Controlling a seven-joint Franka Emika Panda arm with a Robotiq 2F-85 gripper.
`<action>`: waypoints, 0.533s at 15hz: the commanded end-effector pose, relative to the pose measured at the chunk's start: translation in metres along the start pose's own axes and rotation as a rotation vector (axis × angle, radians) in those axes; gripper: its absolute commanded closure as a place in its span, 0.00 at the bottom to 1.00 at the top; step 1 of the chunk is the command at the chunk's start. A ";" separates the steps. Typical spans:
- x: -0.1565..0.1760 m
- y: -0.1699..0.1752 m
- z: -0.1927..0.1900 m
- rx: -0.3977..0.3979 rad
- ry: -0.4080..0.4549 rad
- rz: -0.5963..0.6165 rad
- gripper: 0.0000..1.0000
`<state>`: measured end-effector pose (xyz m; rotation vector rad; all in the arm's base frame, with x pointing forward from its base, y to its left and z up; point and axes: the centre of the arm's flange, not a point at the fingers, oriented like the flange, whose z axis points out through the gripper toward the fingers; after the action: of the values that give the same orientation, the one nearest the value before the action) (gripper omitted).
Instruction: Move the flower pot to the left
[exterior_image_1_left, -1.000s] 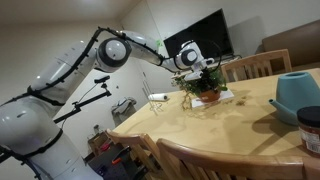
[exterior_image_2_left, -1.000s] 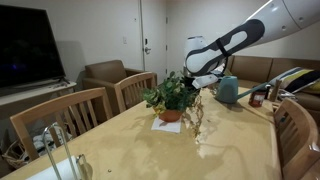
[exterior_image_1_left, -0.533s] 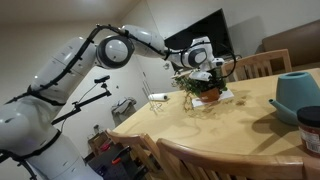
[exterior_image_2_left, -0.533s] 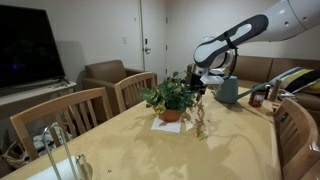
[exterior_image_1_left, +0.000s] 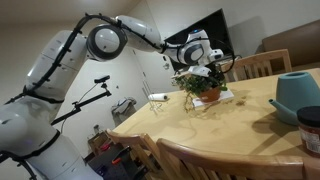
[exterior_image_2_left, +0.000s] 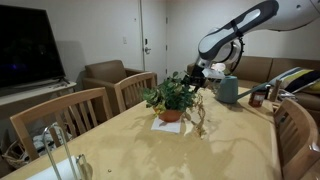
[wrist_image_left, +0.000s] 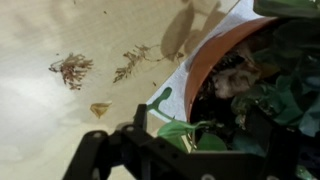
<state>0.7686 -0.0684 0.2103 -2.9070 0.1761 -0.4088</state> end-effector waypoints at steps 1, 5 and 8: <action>-0.039 -0.003 -0.040 0.004 0.096 -0.004 0.00; -0.047 0.008 -0.054 -0.091 0.222 0.061 0.00; -0.053 0.035 -0.066 -0.154 0.297 0.158 0.00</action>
<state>0.7297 -0.0950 0.2381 -2.9211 0.3572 -0.7634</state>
